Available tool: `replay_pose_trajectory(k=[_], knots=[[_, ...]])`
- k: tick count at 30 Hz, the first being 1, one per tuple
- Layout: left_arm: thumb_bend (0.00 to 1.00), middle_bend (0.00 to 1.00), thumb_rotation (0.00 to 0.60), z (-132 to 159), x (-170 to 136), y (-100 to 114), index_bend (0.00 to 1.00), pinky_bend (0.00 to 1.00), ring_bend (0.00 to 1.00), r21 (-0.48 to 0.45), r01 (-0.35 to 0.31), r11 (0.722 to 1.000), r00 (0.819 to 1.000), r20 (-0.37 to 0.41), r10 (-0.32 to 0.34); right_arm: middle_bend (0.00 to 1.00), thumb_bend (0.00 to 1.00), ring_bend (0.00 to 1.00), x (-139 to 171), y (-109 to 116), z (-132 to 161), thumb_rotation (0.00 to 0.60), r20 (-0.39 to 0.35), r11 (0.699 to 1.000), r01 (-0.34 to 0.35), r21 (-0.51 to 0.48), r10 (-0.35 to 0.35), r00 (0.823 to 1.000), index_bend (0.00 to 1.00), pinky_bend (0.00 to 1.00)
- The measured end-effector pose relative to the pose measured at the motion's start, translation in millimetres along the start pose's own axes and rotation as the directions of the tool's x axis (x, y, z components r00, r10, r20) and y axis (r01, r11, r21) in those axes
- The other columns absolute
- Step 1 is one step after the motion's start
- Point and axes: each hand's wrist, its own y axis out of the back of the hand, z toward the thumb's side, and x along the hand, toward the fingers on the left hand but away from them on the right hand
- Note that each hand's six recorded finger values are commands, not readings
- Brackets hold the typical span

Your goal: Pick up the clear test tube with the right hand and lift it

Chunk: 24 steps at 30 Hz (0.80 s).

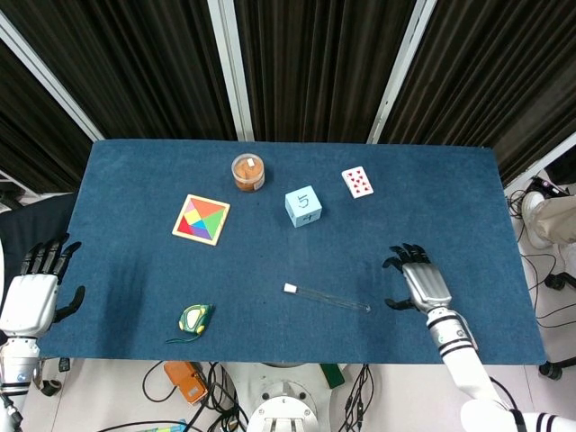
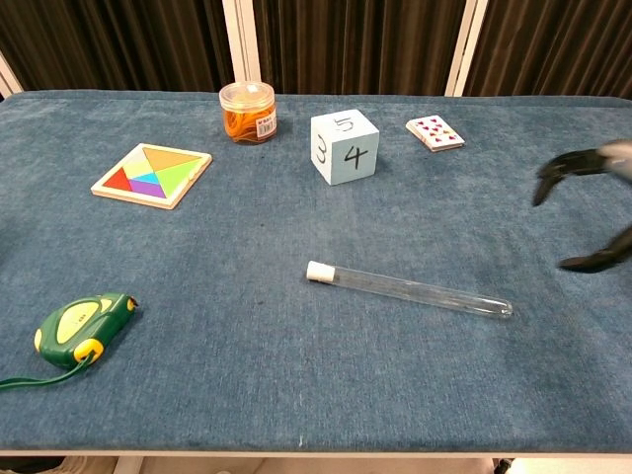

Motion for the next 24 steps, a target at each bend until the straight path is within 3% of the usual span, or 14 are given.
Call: replay_pose_trajectory(k=[8,12,24], knots=[[0.41,0.0,0.6,0,1,0,0.1,0.04,0.0,-0.004,0.003,1.0,1.0,-0.001,-0.003,0.19,0.27,0.11,-16,-29,60,0.6,-0.064,0.997,-0.073,0.04,0.076,0.995,0.41,0.0],[0.41,0.0,0.6,-1,1,-1,0.1,0.04,0.0,-0.004,0.006,1.0,1.0,-0.004,-0.006,0.19,0.34,0.11,-21,-43,82,0.6,-0.081,0.992,-0.118,0.04,0.121,0.989,0.42,0.0],[0.41,0.0,0.6,-3,2,0,0.1,0.04,0.0,-0.017,0.013,1.0,1.0,-0.011,-0.013,0.19,0.44,0.11,-48,-62,103,0.6,-0.061,0.991,-0.129,0.02,0.13,0.99,0.51,0.0]])
